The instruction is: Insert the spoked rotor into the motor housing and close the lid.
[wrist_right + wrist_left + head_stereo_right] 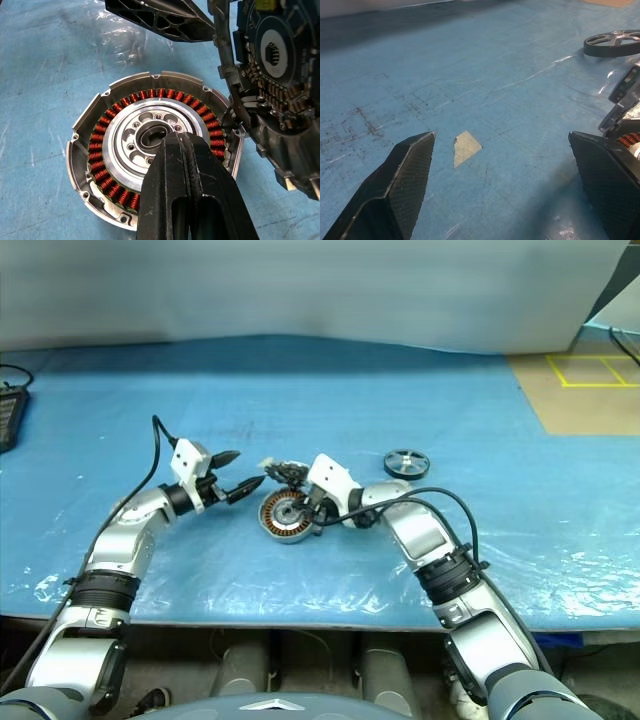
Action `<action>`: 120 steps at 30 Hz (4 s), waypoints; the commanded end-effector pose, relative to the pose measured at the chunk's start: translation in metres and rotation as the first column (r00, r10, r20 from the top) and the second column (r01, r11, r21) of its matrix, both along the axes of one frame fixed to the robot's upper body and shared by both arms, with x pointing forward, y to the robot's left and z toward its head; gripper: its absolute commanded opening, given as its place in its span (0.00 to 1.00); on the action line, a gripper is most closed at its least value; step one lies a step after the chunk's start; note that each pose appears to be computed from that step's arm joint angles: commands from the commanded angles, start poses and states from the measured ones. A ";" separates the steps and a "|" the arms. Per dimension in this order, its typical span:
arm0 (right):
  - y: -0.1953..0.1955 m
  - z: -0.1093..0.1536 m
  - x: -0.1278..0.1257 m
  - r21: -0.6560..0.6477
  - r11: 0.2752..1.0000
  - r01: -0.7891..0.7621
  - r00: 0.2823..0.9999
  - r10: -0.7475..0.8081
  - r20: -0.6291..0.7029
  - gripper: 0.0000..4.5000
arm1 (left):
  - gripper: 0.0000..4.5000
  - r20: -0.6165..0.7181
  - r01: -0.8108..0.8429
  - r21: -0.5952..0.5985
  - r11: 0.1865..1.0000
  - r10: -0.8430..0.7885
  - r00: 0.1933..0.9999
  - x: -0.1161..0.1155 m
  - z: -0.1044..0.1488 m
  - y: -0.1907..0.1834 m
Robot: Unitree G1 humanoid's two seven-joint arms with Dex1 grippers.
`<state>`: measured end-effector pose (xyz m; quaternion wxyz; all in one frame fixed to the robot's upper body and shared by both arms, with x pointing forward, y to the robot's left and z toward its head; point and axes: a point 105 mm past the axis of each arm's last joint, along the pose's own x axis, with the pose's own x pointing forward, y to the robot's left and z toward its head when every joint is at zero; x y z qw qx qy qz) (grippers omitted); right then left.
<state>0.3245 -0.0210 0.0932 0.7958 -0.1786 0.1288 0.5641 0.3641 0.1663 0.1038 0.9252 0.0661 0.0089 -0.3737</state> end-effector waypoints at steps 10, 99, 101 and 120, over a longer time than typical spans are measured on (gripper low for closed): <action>0.012 0.029 -0.008 0.071 0.995 -0.064 0.997 0.060 0.045 0.00 | 1.00 0.062 0.009 0.000 1.000 -0.009 0.998 0.003 0.016 -0.003; 0.013 0.026 -0.001 -0.192 0.976 -0.099 0.957 0.146 0.251 0.00 | 1.00 0.053 -0.002 0.011 1.000 0.002 0.999 0.002 0.013 0.001; 0.015 0.027 -0.002 -0.184 0.977 -0.105 0.958 0.149 0.244 0.00 | 1.00 0.052 -0.001 0.012 1.000 0.000 0.999 0.002 0.013 0.001; 0.008 -0.003 -0.004 -0.247 0.963 -0.104 0.971 0.152 0.183 0.00 | 1.00 0.052 -0.007 0.012 1.000 0.007 0.999 0.001 0.012 0.002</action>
